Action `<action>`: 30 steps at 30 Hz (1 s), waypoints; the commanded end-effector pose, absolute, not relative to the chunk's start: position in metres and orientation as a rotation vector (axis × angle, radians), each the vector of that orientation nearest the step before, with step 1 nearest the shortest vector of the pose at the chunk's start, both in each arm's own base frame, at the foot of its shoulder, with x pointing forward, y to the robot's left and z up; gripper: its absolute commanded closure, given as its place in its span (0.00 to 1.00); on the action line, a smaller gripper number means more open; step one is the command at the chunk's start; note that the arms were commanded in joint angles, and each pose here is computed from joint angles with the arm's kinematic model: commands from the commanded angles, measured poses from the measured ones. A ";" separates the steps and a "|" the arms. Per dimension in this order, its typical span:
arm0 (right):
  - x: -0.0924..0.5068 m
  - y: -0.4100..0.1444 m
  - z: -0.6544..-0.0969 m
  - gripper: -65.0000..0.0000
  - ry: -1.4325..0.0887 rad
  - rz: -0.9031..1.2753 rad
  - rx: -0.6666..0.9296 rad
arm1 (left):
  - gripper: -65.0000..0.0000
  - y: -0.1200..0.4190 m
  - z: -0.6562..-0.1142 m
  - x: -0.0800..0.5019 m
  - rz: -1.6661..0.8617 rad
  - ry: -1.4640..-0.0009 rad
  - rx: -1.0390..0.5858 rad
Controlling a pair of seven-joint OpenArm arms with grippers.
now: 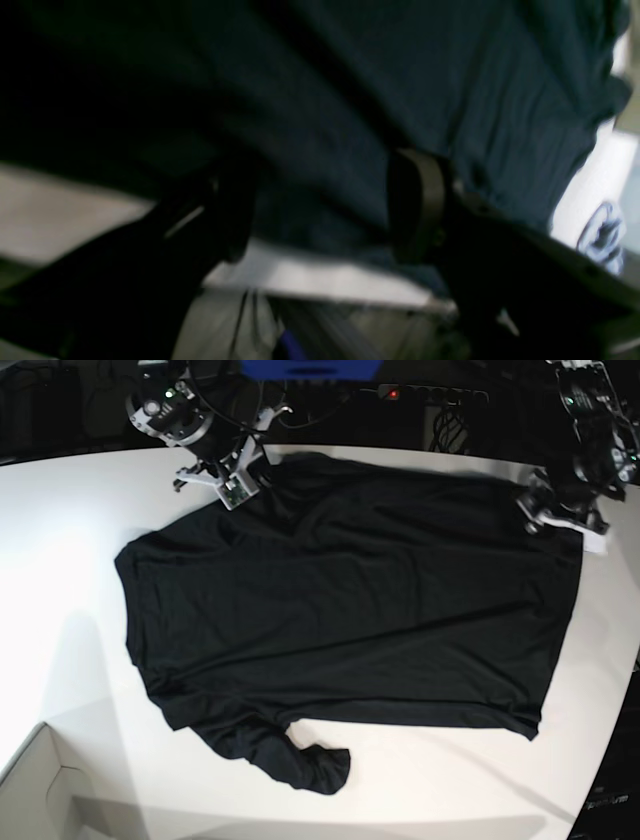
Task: Layout the t-shirt on the table in an organized manner, then fold the t-shirt properly
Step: 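Shift the left gripper along the shirt edge and regrip it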
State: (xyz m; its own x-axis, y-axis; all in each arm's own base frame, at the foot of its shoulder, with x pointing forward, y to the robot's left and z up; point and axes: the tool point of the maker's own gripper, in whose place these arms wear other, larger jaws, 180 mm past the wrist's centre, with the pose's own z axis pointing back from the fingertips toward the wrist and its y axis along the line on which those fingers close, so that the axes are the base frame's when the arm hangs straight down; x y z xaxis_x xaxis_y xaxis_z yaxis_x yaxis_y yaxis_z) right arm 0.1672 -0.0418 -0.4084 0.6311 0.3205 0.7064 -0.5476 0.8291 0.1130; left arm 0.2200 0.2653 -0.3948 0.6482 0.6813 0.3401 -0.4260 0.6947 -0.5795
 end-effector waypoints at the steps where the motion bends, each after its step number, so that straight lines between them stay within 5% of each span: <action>1: 0.170 -0.038 -0.400 1.00 -0.770 0.500 0.355 | 0.39 0.285 -0.383 0.227 0.681 -0.626 -0.451; 18: 0.167 -0.037 -0.401 1.00 -0.763 0.497 0.358 | 0.38 0.370 -0.349 0.209 0.871 -0.792 -0.320; 30: 0.166 -0.037 -0.402 1.00 -0.760 0.497 0.358 | 0.38 0.381 -0.382 0.199 0.899 -0.697 -0.220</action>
State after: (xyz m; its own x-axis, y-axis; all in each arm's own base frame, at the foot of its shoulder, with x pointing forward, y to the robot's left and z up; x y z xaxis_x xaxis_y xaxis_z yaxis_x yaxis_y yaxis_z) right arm 0.1628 -0.0416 -0.4100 0.6384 0.3192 0.7004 -0.5458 0.8294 0.1195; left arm 0.1945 0.3726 -0.3919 0.4301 0.7931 0.4313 -0.6542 0.6030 -0.4565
